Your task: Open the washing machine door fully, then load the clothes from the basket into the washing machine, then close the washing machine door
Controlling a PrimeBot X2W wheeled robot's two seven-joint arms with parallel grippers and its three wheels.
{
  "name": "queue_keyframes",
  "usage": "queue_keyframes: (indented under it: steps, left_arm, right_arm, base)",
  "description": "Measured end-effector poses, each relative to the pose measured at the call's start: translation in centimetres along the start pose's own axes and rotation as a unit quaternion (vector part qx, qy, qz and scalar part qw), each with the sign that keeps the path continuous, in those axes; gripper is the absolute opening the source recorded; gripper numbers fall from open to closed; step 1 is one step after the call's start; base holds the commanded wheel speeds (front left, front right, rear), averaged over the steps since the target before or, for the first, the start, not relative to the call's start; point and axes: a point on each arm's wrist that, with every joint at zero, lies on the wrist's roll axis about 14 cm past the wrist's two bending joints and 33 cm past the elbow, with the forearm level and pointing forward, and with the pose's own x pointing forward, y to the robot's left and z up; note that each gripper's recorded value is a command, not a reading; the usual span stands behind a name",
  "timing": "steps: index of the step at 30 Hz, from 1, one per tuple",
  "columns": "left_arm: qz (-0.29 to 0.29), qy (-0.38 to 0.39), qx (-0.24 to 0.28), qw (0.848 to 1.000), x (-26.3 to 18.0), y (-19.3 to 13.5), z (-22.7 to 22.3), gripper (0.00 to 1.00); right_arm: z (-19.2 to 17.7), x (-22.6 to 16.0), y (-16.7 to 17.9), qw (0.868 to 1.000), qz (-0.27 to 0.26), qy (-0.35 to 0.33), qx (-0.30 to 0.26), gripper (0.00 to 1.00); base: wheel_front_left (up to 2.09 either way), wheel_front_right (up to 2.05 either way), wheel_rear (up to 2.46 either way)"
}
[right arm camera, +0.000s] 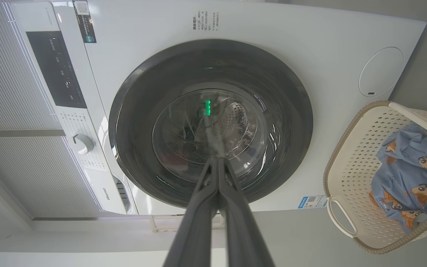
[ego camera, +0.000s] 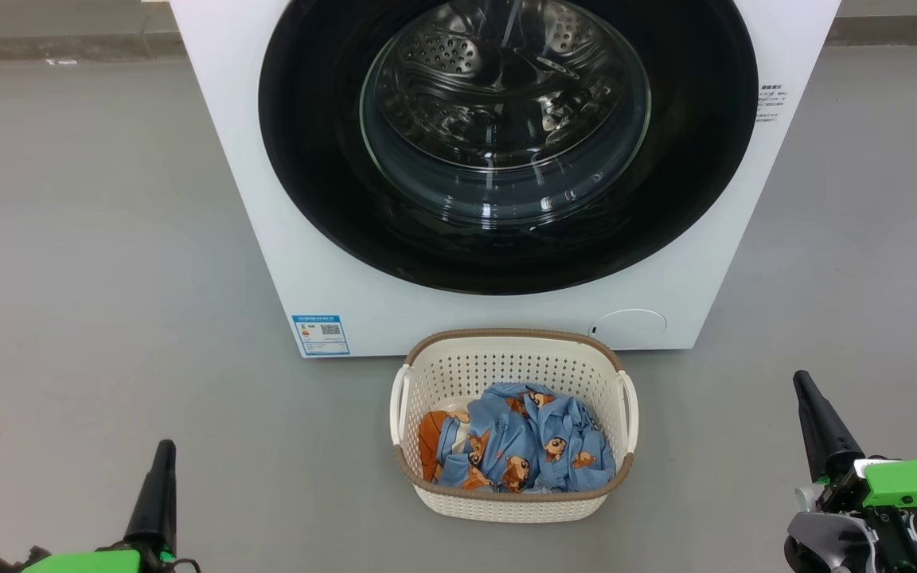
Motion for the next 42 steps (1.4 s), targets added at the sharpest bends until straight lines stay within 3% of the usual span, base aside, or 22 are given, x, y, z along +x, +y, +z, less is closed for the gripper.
queue_keyframes:
  steps: [42]
  left_arm:
    - [0.000,0.000,0.000,1.000,0.00,0.00,0.01,0.00]
  right_arm:
    - [0.03,0.00,0.00,1.000,0.000,0.000,0.000,0.00]
  base:
    - [0.00,0.00,0.00]
